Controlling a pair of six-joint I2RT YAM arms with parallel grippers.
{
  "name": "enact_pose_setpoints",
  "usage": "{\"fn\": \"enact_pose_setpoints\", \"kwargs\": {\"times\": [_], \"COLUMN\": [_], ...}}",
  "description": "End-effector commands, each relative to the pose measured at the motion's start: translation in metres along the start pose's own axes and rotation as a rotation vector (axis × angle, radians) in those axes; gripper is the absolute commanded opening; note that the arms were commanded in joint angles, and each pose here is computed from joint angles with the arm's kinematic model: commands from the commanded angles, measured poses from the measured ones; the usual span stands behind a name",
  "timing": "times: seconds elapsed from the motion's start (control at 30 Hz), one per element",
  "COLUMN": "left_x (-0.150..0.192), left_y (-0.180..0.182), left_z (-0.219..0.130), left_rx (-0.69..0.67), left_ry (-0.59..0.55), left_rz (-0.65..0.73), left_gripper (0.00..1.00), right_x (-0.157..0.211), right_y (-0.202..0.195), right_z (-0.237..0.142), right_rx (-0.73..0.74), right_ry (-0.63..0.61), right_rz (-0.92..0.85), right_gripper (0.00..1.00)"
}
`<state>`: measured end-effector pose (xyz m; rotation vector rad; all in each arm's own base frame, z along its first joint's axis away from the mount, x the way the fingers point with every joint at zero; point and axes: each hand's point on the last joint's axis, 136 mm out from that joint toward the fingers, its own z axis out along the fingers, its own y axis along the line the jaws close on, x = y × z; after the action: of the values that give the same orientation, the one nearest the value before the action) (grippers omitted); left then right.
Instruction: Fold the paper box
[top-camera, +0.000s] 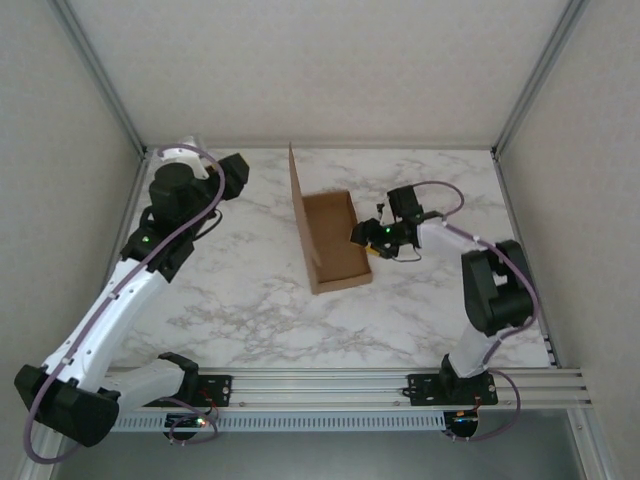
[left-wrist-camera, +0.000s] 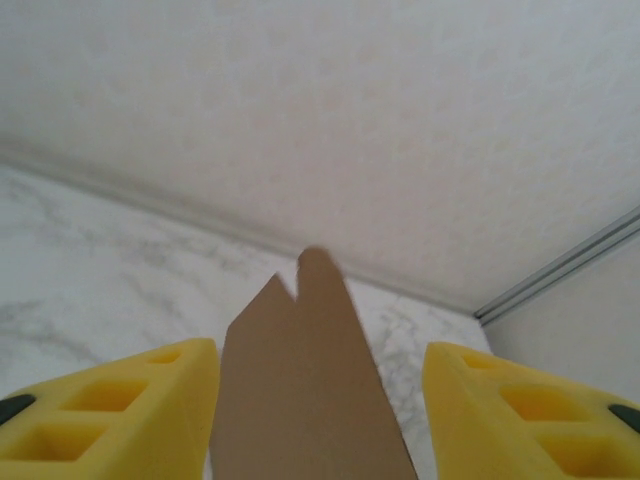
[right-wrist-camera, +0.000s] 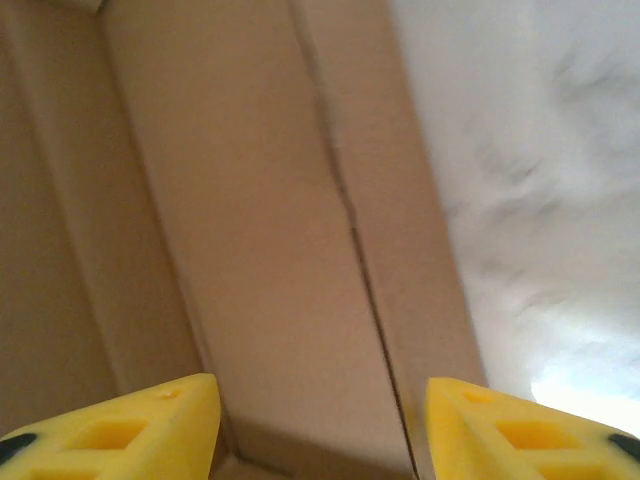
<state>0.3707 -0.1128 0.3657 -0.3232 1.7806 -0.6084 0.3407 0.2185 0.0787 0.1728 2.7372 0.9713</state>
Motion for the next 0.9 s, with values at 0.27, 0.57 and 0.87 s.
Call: {"fn": "enact_pose_setpoints", "kwargs": {"times": [0.27, 0.57, 0.87], "left_x": [0.016, 0.032, 0.036], "left_y": [0.023, 0.034, 0.038], "left_z": [-0.010, -0.020, -0.019], "left_rx": [-0.060, -0.064, -0.079], "left_ry": [0.022, 0.042, 0.054], "left_rz": [-0.010, -0.014, 0.013], "left_gripper": [0.56, 0.56, 0.56], "right_x": [-0.083, -0.149, -0.153], "right_y": [0.019, 0.046, 0.081], "right_z": [-0.037, 0.009, 0.064], "right_rx": [0.221, 0.287, 0.248], "right_ry": [-0.208, -0.210, -0.199], "right_rz": [-0.342, -0.700, -1.102], "right_gripper": [0.63, 0.79, 0.78]}}
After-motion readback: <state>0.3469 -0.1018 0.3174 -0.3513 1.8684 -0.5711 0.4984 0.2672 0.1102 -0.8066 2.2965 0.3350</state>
